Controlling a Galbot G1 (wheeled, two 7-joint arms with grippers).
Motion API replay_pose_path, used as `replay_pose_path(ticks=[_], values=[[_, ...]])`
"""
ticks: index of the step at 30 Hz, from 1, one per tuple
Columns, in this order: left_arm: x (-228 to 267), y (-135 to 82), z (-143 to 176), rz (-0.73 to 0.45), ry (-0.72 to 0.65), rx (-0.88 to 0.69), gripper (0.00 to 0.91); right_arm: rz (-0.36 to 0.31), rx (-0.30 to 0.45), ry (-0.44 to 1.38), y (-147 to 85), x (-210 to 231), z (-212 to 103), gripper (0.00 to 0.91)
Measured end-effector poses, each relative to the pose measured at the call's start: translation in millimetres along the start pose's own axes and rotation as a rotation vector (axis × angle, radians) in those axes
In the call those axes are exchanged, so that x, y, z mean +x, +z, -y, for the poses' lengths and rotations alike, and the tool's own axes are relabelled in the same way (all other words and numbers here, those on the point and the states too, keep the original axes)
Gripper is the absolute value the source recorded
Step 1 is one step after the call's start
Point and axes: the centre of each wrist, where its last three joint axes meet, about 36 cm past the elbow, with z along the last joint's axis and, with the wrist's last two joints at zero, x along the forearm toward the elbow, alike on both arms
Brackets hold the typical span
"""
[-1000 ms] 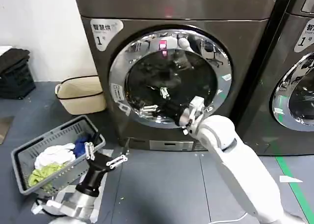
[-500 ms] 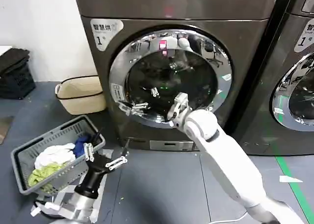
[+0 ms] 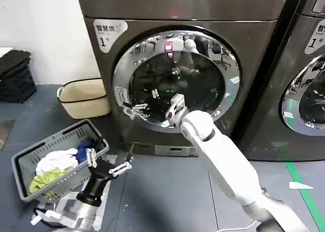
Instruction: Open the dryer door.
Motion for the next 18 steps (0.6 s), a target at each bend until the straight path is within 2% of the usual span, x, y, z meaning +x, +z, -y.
replay_pose_path(ticks=[18], values=[[0.5, -1.2, 0.2, 0.001, -0.001, 0.001, 0.907, -0.025, -0.015, -0.029, 4.6, -26.2, 5.0, 0.907]])
